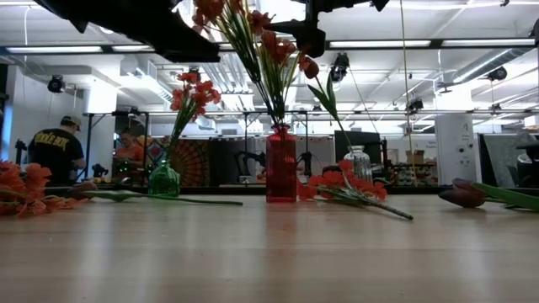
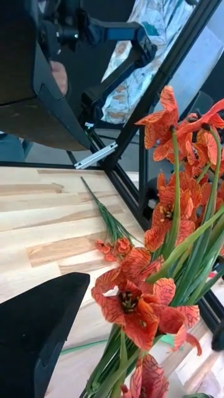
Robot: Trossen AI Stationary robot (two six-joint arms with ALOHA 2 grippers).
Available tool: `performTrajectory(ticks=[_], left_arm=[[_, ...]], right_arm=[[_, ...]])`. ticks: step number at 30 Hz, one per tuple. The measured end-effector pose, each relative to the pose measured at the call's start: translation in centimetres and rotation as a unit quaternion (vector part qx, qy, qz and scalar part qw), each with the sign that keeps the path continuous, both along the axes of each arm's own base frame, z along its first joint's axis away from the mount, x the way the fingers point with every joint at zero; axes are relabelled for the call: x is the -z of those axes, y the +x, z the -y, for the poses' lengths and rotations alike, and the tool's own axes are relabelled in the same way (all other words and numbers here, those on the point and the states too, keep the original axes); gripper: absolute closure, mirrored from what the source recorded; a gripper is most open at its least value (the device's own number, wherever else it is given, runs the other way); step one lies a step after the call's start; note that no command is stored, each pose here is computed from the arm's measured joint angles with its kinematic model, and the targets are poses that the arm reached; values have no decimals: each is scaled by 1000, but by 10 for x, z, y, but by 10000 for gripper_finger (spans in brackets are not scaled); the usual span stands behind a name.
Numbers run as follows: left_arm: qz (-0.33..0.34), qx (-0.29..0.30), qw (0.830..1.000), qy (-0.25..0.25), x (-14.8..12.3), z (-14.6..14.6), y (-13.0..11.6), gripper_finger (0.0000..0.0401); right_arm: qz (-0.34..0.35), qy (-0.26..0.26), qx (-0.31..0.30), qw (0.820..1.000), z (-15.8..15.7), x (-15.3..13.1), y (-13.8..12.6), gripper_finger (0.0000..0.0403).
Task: Sort flowers into vase by color
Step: Put the top orange flowers into the red vase
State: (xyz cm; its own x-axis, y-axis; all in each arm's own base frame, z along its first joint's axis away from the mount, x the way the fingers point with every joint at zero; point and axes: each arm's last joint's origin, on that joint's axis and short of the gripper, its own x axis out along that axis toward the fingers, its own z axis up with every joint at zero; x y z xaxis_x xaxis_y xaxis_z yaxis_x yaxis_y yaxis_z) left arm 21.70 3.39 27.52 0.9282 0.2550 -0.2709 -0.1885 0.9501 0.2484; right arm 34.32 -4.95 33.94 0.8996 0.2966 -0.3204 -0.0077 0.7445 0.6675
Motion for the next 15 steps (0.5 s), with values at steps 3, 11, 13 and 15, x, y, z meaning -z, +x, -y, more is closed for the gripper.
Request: performTrajectory(ticks=[3,11,13,15], left_arm=[[-39,-10,998,-42,6,2,-9,79],[-81,112,981,-137,11,27,-20,79],[-59,138,978,-145,11,39,-17,80],[-26,156,977,-144,15,50,-12,84]], right_arm=[[0,0,0,1000,0,0,0,76],[4,-15,-5,1000,0,0,0,76],[6,-19,-6,1000,0,0,0,76],[8,-23,-8,1000,0,0,0,76]])
